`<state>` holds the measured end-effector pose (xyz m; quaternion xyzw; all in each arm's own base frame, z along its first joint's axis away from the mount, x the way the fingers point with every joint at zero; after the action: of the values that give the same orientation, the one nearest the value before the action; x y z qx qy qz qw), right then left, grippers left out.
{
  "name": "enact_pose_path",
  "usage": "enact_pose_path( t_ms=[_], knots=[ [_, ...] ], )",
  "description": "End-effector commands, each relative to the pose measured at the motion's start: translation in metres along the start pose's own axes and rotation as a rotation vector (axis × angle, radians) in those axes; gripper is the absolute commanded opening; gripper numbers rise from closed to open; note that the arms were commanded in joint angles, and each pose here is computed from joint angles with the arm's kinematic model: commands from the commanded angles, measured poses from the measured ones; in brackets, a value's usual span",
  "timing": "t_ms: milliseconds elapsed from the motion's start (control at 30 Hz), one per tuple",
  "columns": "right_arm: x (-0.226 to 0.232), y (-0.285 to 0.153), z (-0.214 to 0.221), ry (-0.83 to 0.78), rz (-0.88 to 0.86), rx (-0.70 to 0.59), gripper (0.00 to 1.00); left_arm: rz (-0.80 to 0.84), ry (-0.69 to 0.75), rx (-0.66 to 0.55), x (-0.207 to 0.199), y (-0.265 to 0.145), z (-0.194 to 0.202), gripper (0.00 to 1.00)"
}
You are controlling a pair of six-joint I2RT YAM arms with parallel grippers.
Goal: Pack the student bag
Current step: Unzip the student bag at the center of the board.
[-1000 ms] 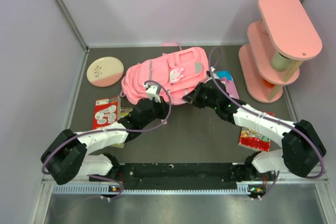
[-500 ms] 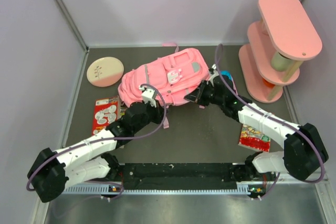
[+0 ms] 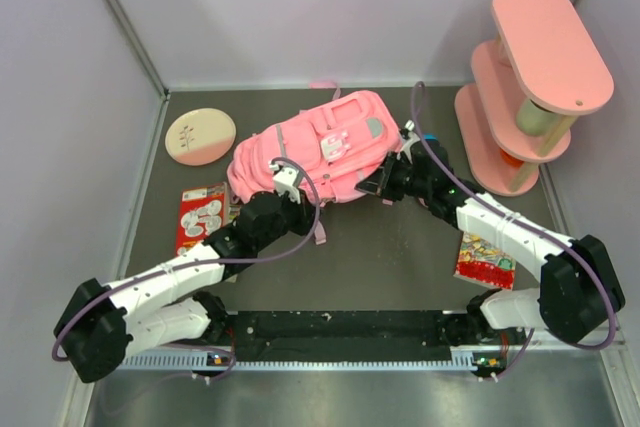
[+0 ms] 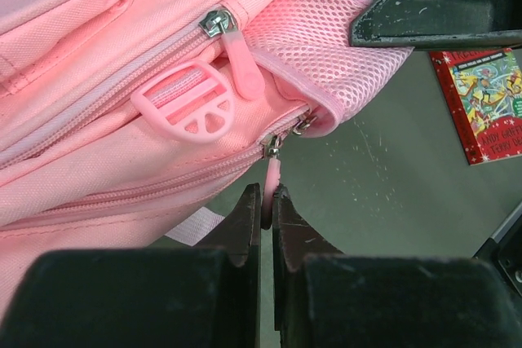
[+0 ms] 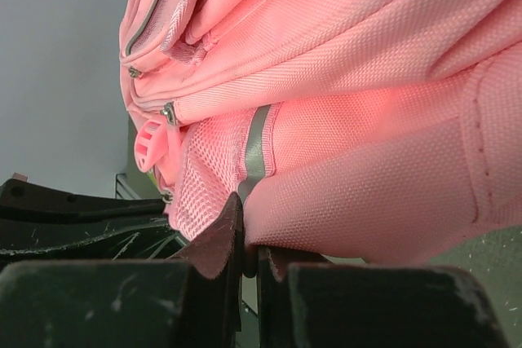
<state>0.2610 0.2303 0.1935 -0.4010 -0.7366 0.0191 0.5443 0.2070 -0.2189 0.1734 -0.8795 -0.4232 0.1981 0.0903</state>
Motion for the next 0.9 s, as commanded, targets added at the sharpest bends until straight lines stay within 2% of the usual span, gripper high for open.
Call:
enact_pose_path(
  t_ms=[0, 200, 467, 700, 867],
  knots=[
    [-0.028, -0.015, -0.048, -0.046, 0.146, -0.234, 0.0, -0.353, 0.041, 0.074, 0.056, -0.009, 0.012, 0.0],
    [-0.034, -0.019, -0.054, -0.047, 0.168, -0.255, 0.0, -0.541, 0.054, 0.14, 0.078, -0.014, 0.021, 0.0],
    [-0.042, -0.021, -0.057, -0.053, 0.197, -0.266, 0.0, -0.646, 0.036, 0.108, 0.088, -0.024, 0.015, 0.0],
    [-0.052, -0.023, -0.061, -0.06, 0.232, -0.278, 0.0, -0.73, 0.021, 0.129, 0.096, -0.033, 0.014, 0.0],
    [-0.058, -0.026, -0.067, -0.057, 0.241, -0.29, 0.0, -0.722, 0.029, 0.147, 0.095, -0.035, 0.014, 0.0]
  ],
)
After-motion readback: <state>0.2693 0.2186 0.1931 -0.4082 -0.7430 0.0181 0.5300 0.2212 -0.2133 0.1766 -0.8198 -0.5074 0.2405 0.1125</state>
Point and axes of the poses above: each gripper's point midway between its finger pads, its own y axis out along the fingers, its own x axis along the line the jaws close on, z = x × y, the point moved 5 cm from there along -y, back along the fingers, and after that the axes turned 6 degrees about y, right-handed, at the moved point
